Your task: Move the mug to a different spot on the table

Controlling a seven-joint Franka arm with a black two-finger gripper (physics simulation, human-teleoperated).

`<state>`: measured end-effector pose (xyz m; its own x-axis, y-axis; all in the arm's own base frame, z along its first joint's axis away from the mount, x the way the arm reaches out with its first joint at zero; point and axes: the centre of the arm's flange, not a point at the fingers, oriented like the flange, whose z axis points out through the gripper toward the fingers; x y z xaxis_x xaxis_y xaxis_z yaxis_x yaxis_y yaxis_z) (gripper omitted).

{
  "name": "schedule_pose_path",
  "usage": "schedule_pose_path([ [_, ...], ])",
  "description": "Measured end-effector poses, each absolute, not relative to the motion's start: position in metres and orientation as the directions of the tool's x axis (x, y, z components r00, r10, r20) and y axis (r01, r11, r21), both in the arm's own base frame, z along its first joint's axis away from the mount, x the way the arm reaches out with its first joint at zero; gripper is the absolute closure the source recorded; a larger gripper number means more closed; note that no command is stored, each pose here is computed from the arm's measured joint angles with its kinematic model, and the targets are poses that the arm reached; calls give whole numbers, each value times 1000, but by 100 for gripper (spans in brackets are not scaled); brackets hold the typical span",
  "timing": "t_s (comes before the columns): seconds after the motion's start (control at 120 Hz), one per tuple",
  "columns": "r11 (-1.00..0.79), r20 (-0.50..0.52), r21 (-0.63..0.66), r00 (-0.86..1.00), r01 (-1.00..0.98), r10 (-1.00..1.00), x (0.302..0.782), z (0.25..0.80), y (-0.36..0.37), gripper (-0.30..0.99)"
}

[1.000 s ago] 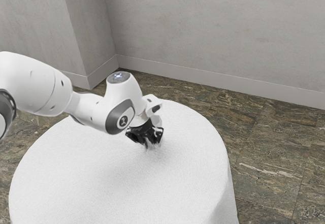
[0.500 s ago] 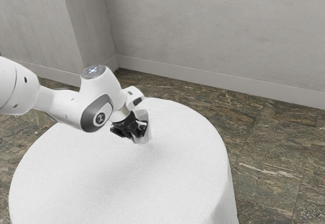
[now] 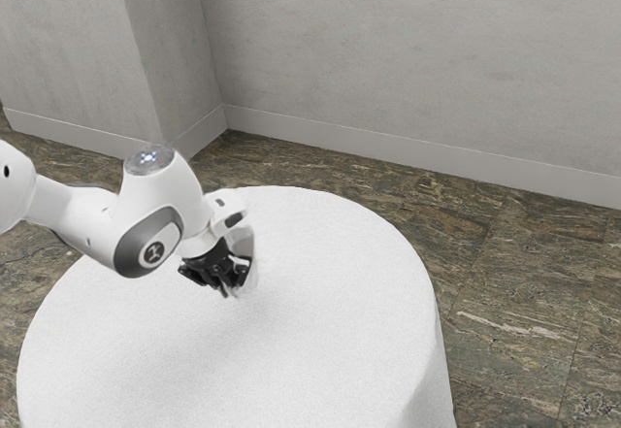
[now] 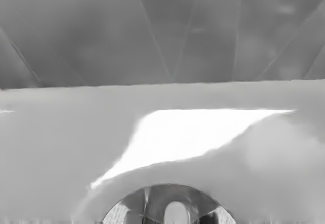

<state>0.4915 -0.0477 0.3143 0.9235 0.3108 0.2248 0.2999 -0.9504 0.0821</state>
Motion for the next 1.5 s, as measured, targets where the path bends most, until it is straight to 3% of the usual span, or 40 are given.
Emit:
schedule_pose_path([
  [0.233, -942, 192, 66, 923, 328, 334, 472, 291, -39, 75],
  [0.467, -936, 185, 68, 918, 345, 352, 470, 285, -31, 30],
  [0.692, -938, 207, 97, 915, 334, 347, 459, 303, -33, 11],
  [0.9, -952, 268, 137, 915, 273, 301, 456, 337, -53, 4],
  [1.333, -953, 278, 133, 912, 273, 300, 456, 341, -46, 0],
  [1.5, -954, 336, 141, 894, 264, 297, 460, 367, -34, 0],
])
